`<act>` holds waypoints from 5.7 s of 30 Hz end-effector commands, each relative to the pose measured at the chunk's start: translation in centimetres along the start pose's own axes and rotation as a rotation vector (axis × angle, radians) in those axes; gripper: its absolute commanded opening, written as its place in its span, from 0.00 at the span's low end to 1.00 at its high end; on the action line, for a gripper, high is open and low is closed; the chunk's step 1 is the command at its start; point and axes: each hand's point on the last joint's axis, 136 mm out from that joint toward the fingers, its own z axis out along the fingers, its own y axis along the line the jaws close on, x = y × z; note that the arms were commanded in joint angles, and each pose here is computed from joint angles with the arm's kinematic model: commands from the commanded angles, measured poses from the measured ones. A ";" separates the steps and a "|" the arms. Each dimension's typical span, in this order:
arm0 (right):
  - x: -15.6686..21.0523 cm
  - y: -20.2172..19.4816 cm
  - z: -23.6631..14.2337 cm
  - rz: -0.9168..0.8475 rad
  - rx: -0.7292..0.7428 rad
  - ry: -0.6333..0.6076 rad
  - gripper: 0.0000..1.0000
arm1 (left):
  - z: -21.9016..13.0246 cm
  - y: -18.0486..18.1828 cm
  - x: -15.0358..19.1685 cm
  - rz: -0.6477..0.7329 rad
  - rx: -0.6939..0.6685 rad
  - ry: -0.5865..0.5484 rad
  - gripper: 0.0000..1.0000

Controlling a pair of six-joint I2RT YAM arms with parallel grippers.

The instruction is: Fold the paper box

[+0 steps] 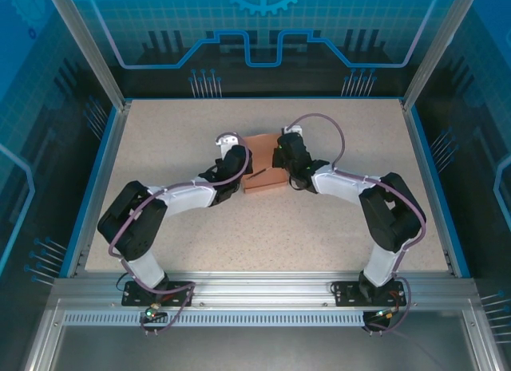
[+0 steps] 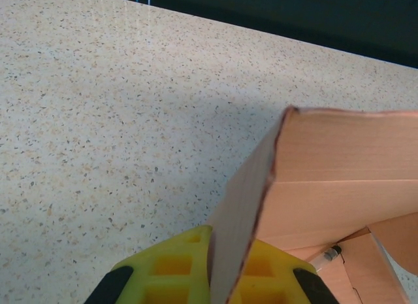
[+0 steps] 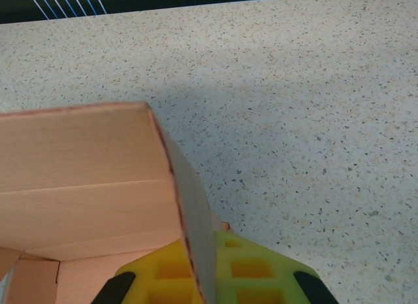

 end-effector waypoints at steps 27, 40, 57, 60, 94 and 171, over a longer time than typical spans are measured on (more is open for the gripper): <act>3.4 0.7 -2.8 0.077 -0.033 -0.123 0.00 | -2.1 0.6 3.6 -0.011 -0.014 -0.111 0.02; 4.7 0.3 -3.4 0.067 -0.025 -0.124 0.00 | -2.8 1.2 5.0 0.000 -0.010 -0.119 0.01; 7.2 -0.7 -3.8 0.021 0.008 -0.113 0.00 | -3.5 2.9 7.1 0.026 -0.018 -0.102 0.01; 7.4 -0.8 -4.0 0.011 0.010 -0.119 0.00 | -3.7 3.0 7.3 0.034 -0.015 -0.106 0.01; 12.2 -2.3 -4.9 -0.071 0.047 -0.118 0.00 | -5.3 3.4 9.6 0.149 0.029 -0.185 0.04; 9.6 -0.7 -5.2 -0.116 0.082 -0.121 0.00 | -4.6 -6.1 2.3 0.227 0.476 0.594 0.65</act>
